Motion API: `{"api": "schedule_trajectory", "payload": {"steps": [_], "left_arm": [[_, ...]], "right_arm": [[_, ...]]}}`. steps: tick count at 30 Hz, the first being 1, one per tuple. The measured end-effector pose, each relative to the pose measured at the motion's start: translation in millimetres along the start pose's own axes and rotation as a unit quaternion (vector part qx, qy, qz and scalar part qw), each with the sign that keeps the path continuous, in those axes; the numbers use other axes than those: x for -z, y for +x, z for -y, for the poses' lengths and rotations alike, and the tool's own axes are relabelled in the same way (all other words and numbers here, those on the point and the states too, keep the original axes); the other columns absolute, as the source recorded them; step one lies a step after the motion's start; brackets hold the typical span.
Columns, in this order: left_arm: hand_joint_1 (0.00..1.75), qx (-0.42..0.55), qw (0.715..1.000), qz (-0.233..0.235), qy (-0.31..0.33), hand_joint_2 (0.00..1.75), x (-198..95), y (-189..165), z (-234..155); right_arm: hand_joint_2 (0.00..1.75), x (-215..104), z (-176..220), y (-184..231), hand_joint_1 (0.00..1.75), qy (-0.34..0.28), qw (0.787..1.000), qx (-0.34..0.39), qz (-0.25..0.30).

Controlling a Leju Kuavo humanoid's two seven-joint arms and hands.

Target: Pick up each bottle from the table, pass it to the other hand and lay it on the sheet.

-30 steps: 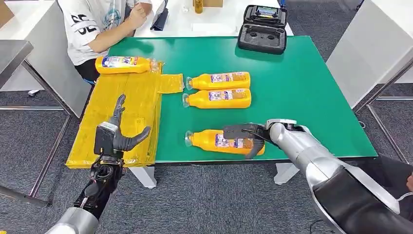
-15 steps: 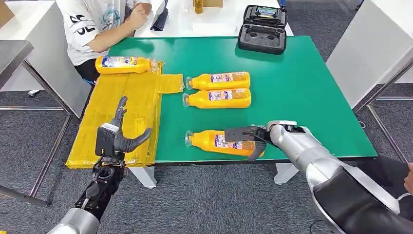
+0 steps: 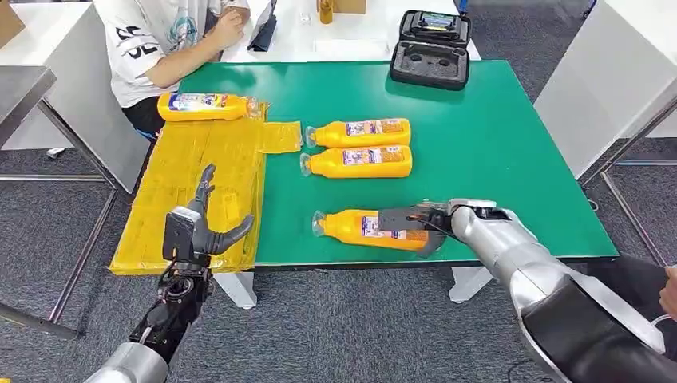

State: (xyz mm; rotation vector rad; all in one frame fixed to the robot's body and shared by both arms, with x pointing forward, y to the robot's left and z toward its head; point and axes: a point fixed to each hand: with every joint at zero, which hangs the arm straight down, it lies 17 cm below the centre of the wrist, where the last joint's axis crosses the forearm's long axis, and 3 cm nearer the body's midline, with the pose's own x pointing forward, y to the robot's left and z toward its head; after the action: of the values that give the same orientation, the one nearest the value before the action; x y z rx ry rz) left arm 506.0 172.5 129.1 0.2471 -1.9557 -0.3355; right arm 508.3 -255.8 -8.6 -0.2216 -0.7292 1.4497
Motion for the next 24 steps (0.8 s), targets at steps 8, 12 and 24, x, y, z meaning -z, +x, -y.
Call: {"api": "schedule_trajectory", "payload": {"steps": [8, 12, 24], "left_arm": [[0.00, -0.001, 1.000, -0.004, -0.001, 1.75, -1.7, -2.2, 2.6], [0.00, -0.001, 1.000, -0.004, -0.001, 1.75, -2.0, -2.4, 2.7], [0.00, -0.009, 1.000, -0.003, 0.004, 1.75, -9.7, -3.3, -1.9]], "right_arm": [[1.75, -1.1, 3.0, -1.7, 1.64, -0.002, 1.000, -0.001, -0.004], [1.75, -1.0, 3.8, -1.1, 1.69, -0.003, 1.000, -0.001, -0.003], [1.75, 6.7, 6.5, 32.9, 1.69, -0.063, 0.991, 0.070, 0.094]]}}
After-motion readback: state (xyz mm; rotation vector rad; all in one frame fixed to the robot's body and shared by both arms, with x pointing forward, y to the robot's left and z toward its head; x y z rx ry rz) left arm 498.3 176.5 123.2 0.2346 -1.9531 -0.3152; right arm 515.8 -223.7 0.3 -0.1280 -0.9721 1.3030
